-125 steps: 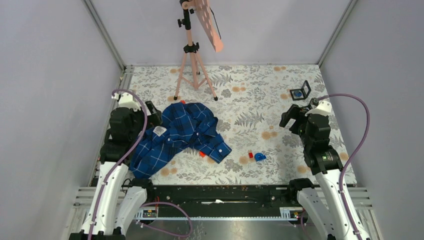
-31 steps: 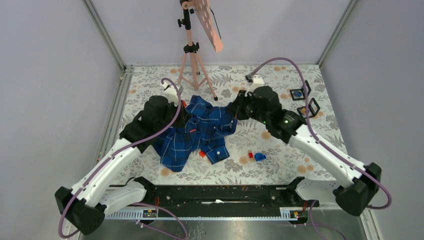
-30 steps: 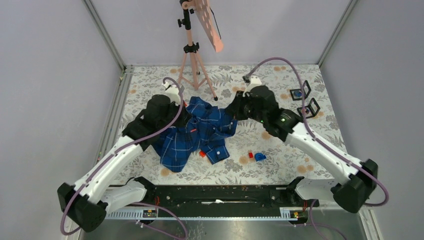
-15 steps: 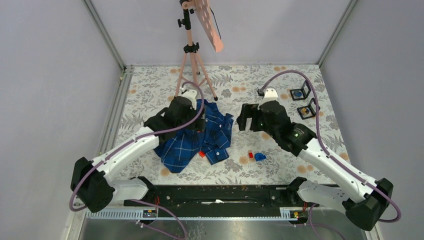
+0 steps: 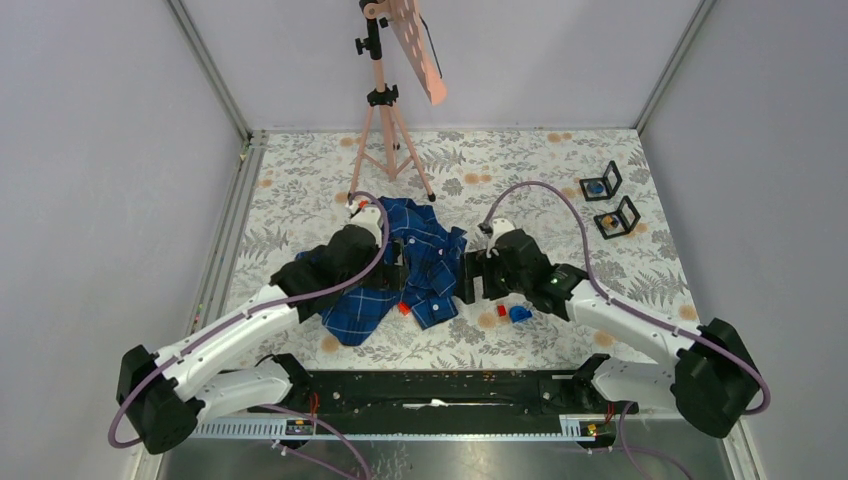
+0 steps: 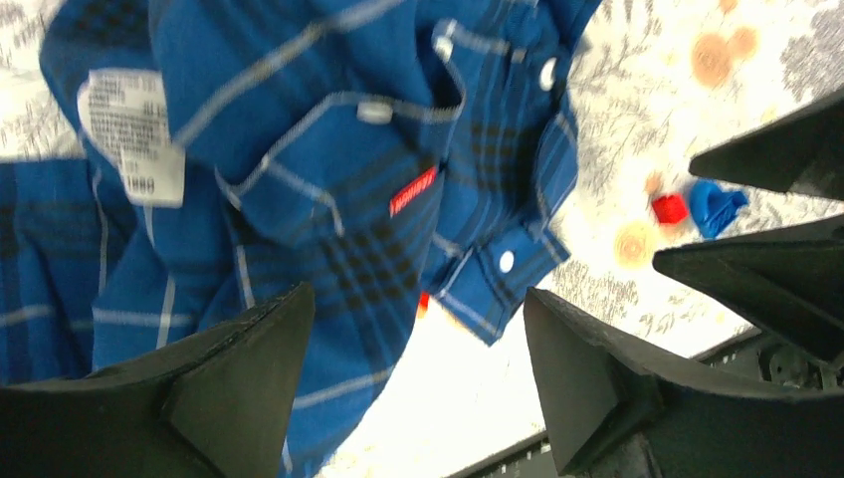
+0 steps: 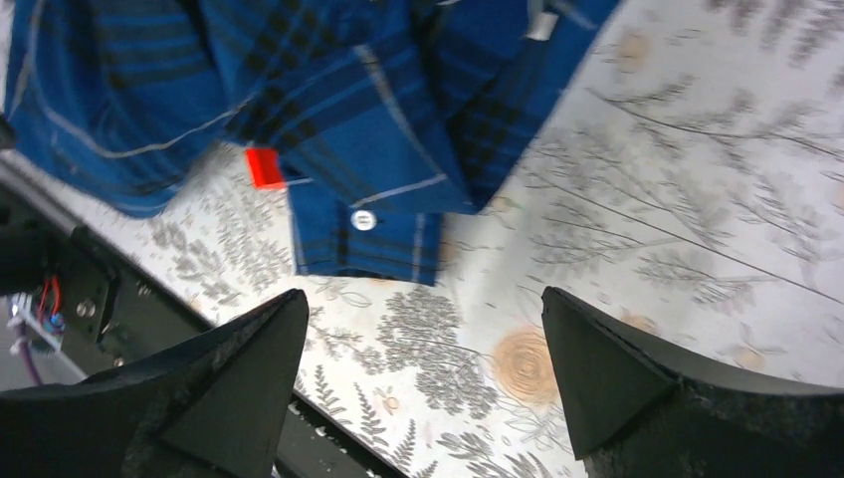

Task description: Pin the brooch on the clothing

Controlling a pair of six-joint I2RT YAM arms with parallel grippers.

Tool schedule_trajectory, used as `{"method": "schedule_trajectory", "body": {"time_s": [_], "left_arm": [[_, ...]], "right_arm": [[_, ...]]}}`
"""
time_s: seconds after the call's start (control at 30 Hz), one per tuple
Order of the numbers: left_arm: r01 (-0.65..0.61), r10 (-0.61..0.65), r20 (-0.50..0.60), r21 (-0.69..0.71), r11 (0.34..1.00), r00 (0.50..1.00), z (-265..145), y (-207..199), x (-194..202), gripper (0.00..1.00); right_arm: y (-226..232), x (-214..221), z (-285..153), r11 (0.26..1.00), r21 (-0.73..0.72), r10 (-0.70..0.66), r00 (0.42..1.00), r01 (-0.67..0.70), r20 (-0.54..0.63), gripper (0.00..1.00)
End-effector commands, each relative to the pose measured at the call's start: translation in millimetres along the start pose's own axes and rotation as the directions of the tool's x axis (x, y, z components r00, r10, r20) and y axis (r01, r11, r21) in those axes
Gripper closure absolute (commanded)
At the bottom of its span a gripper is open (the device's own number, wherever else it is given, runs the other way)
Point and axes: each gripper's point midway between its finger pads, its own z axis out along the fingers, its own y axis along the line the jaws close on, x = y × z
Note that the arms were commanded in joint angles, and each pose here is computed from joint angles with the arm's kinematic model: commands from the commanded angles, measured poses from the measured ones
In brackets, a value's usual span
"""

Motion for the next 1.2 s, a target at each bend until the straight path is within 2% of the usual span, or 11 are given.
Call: {"method": "schedule_trajectory", "body": {"time_s": [0.0,0.1,0.2,0.27,0.43,0.73,0.83,0.97,1.03,1.1,1.17], "left_arm": [[0.061,-0.066,-0.065,-0.073,0.995,0.996,-19,13,28,0.18],[0.080,-0.089,-0.102,-0.088,0.993,0.991,-23,18,49,0.17],[0.108,-0.116,-0.107,-0.082,0.991,0.987,-21,19,60,0.16],[0.109,-0.119,-0.112,-0.088,0.990,0.987,-17,21,65,0.16],[0.102,-0.113,-0.125,-0.088,0.991,0.986,-6,19,72,0.30],[0.032,-0.055,-0.125,-0.178,0.984,0.991,20,34,83,0.24],[0.028,-0.047,-0.108,-0.174,0.984,0.993,28,32,80,0.39],[0.042,-0.049,-0.029,-0.204,0.978,0.998,33,36,65,0.73],[0.047,-0.038,0.044,-0.219,0.975,0.998,27,37,45,0.88],[0.049,-0.013,0.145,-0.243,0.969,0.989,11,40,12,0.98],[0.050,0.014,0.245,-0.255,0.966,0.969,-12,42,-30,1.00]], "right_arm": [[44,-5,14,0.980,-0.172,-0.092,0.995,0.095,0.026,0.06],[53,-9,32,0.980,-0.169,-0.097,0.994,0.102,0.042,0.09],[51,-13,49,0.987,-0.118,-0.105,0.994,0.109,0.037,0.24],[47,-15,59,0.990,-0.076,-0.119,0.992,0.121,0.031,0.24],[34,-25,69,0.991,0.019,-0.134,0.990,0.133,0.049,0.20],[21,-30,84,0.980,0.103,-0.178,0.983,0.173,0.042,0.22],[23,-31,89,0.979,0.091,-0.188,0.982,0.184,0.037,0.39],[27,-39,86,0.979,0.092,-0.190,0.980,0.184,0.056,0.80],[27,-49,76,0.976,0.110,-0.198,0.977,0.189,0.077,0.95],[25,-60,57,0.966,0.147,-0.226,0.971,0.212,0.082,1.00],[26,-81,30,0.954,0.188,-0.259,0.959,0.235,0.117,1.00]]}}
